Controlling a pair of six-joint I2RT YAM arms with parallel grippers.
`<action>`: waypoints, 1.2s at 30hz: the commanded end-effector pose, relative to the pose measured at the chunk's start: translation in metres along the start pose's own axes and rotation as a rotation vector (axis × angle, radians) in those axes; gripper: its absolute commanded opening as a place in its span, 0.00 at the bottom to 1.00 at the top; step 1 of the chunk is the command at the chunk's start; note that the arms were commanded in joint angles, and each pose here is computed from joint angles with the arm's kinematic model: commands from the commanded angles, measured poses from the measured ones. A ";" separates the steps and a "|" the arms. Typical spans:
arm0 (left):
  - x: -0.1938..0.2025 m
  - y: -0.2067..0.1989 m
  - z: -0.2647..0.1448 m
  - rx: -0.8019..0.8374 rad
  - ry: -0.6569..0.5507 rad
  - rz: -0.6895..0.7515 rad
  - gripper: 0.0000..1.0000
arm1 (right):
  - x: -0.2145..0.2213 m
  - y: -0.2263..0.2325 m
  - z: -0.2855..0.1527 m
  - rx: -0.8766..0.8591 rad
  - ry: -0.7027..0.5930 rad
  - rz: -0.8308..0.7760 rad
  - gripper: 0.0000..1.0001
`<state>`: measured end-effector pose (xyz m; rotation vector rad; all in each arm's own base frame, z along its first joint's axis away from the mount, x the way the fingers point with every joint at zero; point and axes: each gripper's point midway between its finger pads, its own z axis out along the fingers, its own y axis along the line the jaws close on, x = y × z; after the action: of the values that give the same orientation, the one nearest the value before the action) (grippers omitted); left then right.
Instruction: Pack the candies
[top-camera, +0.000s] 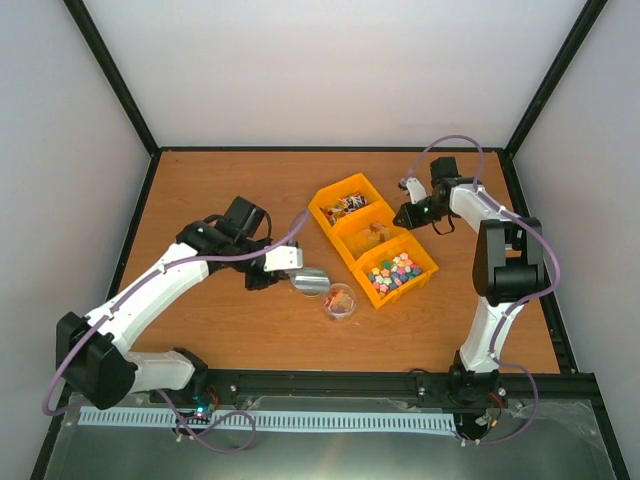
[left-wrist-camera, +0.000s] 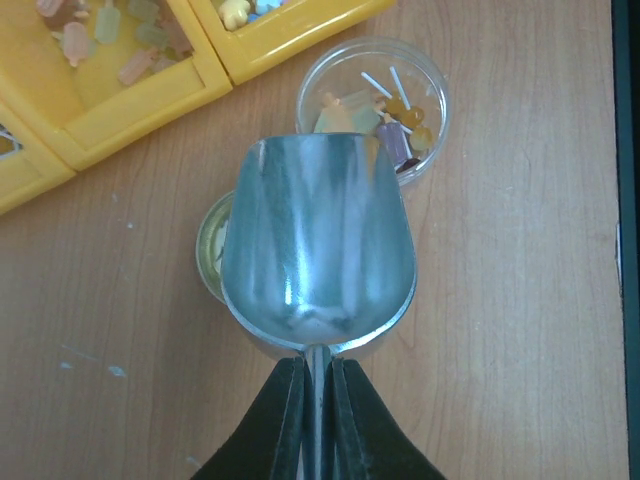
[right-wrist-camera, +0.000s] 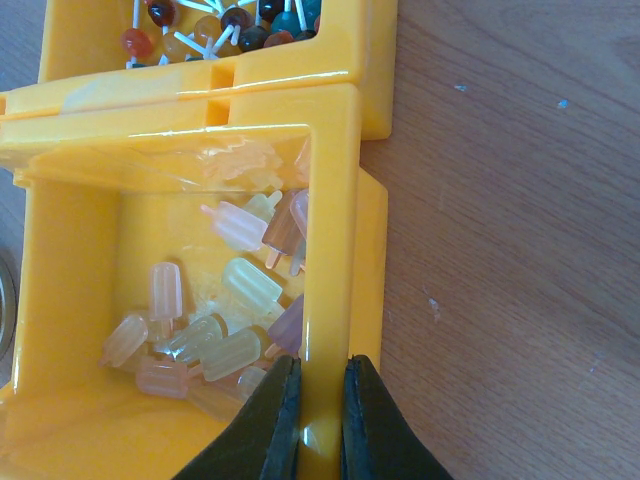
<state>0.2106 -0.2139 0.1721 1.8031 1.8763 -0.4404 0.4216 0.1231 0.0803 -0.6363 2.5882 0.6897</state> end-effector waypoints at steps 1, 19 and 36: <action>-0.008 0.003 -0.014 -0.012 0.013 0.059 0.01 | 0.021 0.004 0.014 -0.035 0.079 0.028 0.03; -0.047 0.065 -0.029 -0.138 0.023 -0.196 0.01 | 0.019 0.006 0.012 -0.042 0.071 0.042 0.03; -0.073 0.112 0.043 -0.182 0.317 -0.212 0.01 | 0.019 0.008 0.014 -0.048 0.071 0.056 0.03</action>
<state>0.3157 -0.2889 0.1918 1.6509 2.1934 -0.1752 0.4212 0.1242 0.0805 -0.6251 2.5914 0.7042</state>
